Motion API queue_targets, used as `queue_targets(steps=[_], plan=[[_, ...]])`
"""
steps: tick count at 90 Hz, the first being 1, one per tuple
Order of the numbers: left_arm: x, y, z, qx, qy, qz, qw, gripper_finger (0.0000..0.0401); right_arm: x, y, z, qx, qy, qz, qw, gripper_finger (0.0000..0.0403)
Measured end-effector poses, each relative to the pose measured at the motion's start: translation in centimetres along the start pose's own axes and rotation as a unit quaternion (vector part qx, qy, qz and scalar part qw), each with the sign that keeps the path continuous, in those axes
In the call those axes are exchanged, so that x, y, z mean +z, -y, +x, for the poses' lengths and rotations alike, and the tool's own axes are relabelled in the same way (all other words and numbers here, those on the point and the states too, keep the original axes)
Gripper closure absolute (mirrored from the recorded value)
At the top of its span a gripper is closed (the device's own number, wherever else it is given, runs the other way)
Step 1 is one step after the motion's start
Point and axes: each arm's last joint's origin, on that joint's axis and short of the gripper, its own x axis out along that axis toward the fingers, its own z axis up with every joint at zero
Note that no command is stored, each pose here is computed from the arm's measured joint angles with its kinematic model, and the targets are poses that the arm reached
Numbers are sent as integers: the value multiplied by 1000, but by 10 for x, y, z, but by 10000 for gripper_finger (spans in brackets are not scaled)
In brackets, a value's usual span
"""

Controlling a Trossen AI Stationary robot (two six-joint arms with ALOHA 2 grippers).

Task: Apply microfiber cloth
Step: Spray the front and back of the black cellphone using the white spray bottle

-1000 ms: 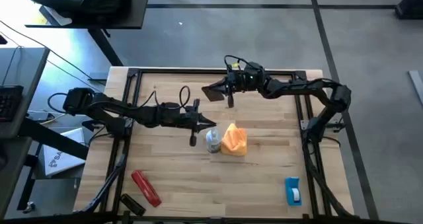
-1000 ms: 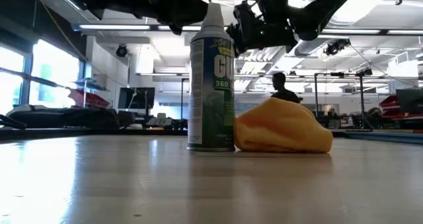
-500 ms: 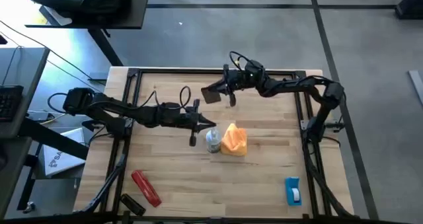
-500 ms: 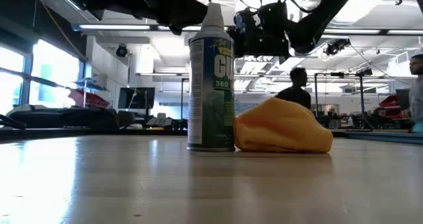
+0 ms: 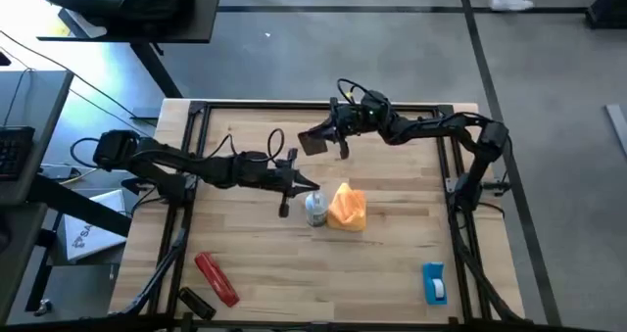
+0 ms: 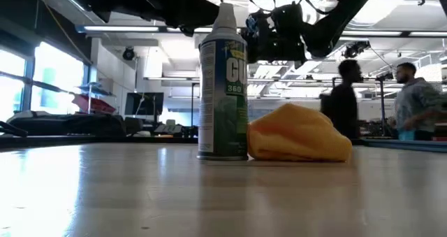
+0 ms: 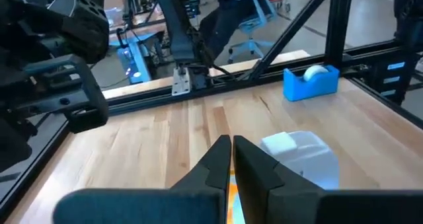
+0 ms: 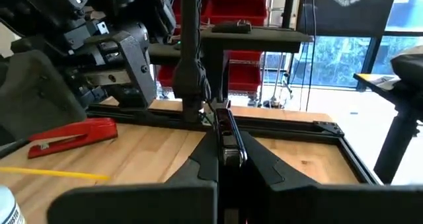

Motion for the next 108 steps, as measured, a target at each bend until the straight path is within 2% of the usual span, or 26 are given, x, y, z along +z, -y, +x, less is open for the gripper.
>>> queue_targets(steps=[22,52,87,108], plan=[[-1,0,0,0,-5,5,1000,401,5,-2,0,28,20,-11,999,402],[-3,-2,0,1,-16,3,1000,401,34,3,9,66,56,-34,996,402],[-4,-2,0,0,-24,2,1000,401,29,3,9,67,35,-15,997,402],[-5,-2,0,2,-26,3,1000,401,41,1,8,94,80,-30,992,402]])
